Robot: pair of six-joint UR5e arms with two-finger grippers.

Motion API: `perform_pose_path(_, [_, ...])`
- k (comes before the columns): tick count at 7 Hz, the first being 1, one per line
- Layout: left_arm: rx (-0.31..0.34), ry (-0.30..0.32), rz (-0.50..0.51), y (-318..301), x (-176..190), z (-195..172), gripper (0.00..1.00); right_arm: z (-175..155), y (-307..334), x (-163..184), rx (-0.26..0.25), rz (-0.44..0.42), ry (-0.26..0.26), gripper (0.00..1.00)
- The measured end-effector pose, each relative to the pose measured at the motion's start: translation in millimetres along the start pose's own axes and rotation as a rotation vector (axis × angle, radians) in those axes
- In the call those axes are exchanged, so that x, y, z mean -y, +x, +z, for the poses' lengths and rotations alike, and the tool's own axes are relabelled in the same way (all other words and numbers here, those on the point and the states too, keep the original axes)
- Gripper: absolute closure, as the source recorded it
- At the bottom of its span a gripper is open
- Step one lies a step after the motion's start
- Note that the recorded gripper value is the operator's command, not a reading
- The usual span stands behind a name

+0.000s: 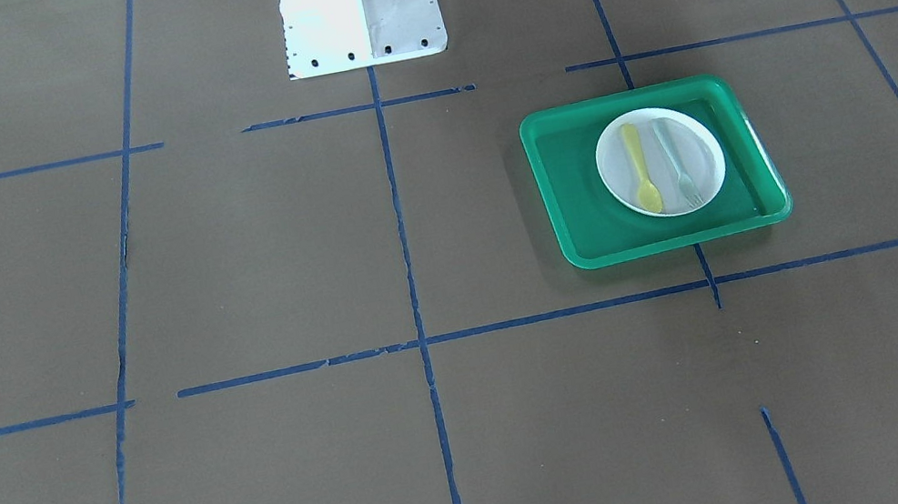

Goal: Place spoon
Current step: 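Move the left gripper over the green tray toward the yellow spoon, then lower the left gripper and grasp the yellow spoon on the white plate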

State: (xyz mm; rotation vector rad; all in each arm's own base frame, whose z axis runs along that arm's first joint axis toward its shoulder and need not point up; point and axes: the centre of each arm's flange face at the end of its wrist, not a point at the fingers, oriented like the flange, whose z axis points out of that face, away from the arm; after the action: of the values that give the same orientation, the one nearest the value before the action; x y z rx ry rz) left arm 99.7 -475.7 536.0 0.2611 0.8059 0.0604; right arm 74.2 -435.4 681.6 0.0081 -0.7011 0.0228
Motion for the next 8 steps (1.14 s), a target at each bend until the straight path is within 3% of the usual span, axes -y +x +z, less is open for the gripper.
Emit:
perform_pose_path(3, [-0.049,-0.007,-0.076,157.9,7.9,66.0,0.01,0.0,0.0,0.0,0.000,0.000,0.000,0.00])
perform_pose_path(4, [-0.047,-0.014,-0.088,191.6,-3.2,83.9,0.21,0.0,0.0,0.0,0.000,0.000,0.000,0.00])
perform_pose_path(5, [-0.036,-0.017,-0.089,213.7,-14.9,99.2,0.34,0.0,0.0,0.0,0.000,0.000,0.000,0.00])
perform_pose_path(8, [-0.053,-0.036,-0.072,262.0,-32.4,120.5,0.33,0.0,0.0,-0.1,0.000,0.000,0.000,0.00])
